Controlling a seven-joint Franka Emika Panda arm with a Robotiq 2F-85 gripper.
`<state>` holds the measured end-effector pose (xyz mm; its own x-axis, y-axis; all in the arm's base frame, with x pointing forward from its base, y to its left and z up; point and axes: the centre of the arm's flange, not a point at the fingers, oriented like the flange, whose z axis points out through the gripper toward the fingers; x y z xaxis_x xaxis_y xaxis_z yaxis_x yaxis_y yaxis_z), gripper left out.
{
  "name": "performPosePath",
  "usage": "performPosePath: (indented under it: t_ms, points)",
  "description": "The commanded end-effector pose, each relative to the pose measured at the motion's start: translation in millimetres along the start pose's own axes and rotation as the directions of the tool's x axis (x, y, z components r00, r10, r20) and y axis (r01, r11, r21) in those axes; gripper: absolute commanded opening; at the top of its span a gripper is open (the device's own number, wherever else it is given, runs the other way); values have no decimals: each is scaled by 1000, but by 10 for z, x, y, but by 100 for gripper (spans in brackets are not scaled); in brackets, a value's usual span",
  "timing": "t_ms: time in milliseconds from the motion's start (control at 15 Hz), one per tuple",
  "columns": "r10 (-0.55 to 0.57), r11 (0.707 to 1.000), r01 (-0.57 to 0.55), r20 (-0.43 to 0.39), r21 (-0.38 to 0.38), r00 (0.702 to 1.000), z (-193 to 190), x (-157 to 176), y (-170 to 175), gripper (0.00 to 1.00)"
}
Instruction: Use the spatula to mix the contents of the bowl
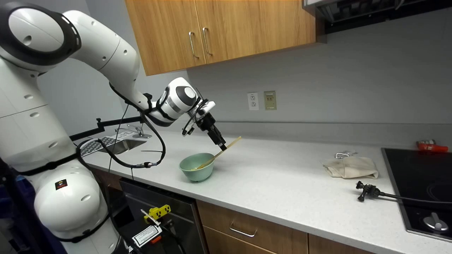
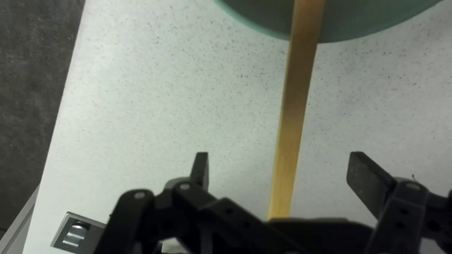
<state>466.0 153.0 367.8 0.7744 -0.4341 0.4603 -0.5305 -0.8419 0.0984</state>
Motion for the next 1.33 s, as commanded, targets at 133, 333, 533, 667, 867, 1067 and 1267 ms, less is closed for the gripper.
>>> performPosePath:
  t_ms: [133, 333, 533, 667, 867, 1067, 1267]
  points:
    - [-116, 993, 117, 131, 6, 985, -491, 241, 96, 100]
    - [-138, 990, 135, 114, 30, 984, -742, 323, 129, 100]
    - [-128, 991, 125, 64, 55, 990, -1007, 370, 134, 100]
    - [-105, 992, 102, 35, 70, 994, -1155, 375, 128, 100]
    - [-98, 989, 92, 43, 119, 994, -1359, 374, 163, 100]
    - [-36, 986, 24, 69, 165, 997, -1526, 370, 250, 100]
    - [-10, 985, -3, 70, 175, 997, -1453, 384, 177, 100]
